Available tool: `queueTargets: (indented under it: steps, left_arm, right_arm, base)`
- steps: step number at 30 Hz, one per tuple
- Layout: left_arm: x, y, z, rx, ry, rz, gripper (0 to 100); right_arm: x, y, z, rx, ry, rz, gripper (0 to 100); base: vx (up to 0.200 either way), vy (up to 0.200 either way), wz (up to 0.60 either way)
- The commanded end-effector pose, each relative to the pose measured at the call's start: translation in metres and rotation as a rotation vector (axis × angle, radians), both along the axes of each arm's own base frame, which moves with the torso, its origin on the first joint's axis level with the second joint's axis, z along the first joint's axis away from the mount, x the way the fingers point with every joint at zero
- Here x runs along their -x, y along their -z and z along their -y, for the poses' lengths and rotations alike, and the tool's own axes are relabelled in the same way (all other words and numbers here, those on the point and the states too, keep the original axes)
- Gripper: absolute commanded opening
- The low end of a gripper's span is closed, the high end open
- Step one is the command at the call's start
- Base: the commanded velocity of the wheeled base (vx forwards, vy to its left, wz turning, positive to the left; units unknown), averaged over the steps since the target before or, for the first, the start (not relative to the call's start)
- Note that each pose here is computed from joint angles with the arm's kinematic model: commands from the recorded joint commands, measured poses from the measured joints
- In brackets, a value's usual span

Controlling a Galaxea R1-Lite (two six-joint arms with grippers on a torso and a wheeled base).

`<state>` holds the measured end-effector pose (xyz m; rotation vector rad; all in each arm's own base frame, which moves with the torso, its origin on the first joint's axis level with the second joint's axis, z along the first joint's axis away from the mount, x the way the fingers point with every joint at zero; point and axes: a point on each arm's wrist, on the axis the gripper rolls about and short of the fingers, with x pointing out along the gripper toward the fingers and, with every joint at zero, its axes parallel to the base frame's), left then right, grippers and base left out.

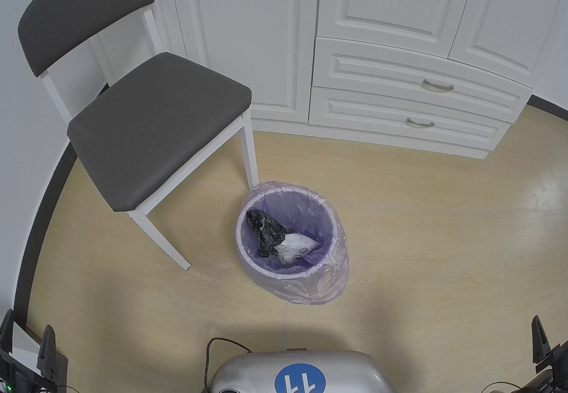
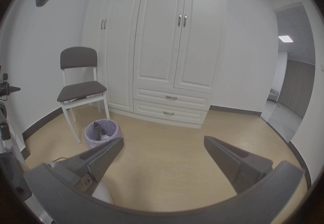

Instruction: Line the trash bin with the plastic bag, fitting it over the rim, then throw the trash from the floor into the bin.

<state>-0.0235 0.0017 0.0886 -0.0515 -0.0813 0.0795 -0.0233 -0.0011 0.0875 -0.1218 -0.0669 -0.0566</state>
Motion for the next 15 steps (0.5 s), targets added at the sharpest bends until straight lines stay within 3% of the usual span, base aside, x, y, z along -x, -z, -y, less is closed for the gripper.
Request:
queueTargets:
  steps: [1,13,15]
  left_arm:
    - [-0.0004,0.0059,0.0,0.005,-0.001,-0.008,100]
    - [-0.0007,0.0097,0.0009,-0.006,0.04,-0.046,100]
    - [-0.0007,0.0103,0.001,-0.012,0.043,-0.052,100]
  right_arm:
    - [-0.0004,0.0076,0.0,-0.007,0.001,-0.027,100]
    - [-0.0004,0.0078,-0.0005,-0.009,-0.024,-0.028,100]
    - [-0.0005,0.0129,-0.0024,-0.058,-0.108,-0.079,100]
  base:
    - [0.0,0.0,0.0]
    - [0.0,0.0,0.0]
    - [0.0,0.0,0.0]
